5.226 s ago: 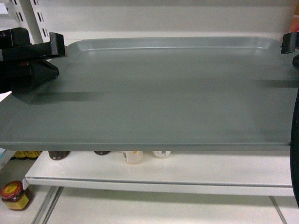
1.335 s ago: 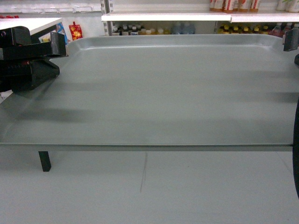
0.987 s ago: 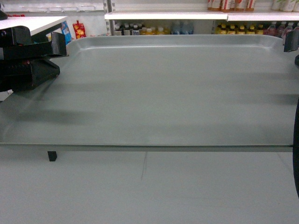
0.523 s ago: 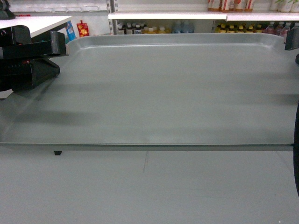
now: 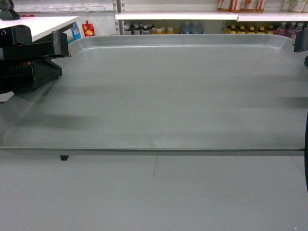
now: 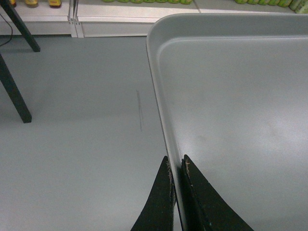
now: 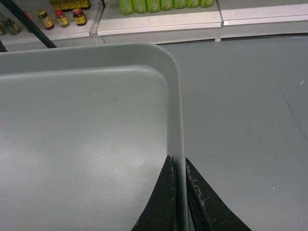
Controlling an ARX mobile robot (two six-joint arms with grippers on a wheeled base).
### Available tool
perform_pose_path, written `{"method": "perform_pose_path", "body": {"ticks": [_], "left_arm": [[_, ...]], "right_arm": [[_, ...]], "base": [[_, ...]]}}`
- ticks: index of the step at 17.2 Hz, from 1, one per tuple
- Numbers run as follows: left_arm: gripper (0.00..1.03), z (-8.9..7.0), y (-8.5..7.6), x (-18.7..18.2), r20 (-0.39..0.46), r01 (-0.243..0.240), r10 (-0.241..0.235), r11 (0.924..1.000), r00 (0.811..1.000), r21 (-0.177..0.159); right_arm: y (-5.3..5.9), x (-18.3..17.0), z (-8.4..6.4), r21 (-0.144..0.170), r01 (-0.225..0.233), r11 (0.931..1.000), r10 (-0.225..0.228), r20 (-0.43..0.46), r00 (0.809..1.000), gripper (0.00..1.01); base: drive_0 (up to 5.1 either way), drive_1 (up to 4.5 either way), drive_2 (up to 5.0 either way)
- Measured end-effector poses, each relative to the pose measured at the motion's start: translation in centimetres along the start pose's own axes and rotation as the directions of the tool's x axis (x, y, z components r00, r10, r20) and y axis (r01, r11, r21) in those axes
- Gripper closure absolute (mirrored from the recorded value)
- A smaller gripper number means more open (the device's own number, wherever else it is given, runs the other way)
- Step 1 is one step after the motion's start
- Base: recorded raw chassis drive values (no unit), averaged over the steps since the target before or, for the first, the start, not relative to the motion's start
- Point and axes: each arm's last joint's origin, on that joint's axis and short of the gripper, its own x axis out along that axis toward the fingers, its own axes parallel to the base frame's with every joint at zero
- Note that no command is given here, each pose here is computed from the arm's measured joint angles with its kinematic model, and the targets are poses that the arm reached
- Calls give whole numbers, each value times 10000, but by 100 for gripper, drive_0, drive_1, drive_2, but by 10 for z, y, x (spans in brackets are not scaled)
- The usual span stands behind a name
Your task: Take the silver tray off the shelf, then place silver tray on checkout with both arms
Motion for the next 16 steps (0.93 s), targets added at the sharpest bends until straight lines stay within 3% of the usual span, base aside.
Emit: {"method": "perform_pose_path", "body": {"ticks": [16], "left_arm": [[100, 0, 0, 0, -15, -1, 1, 10000, 10000, -3]], "right_arm": [[0, 0, 0, -1, -15, 10000, 15, 2, 10000, 98]], "base": [[-501, 244, 244]]}}
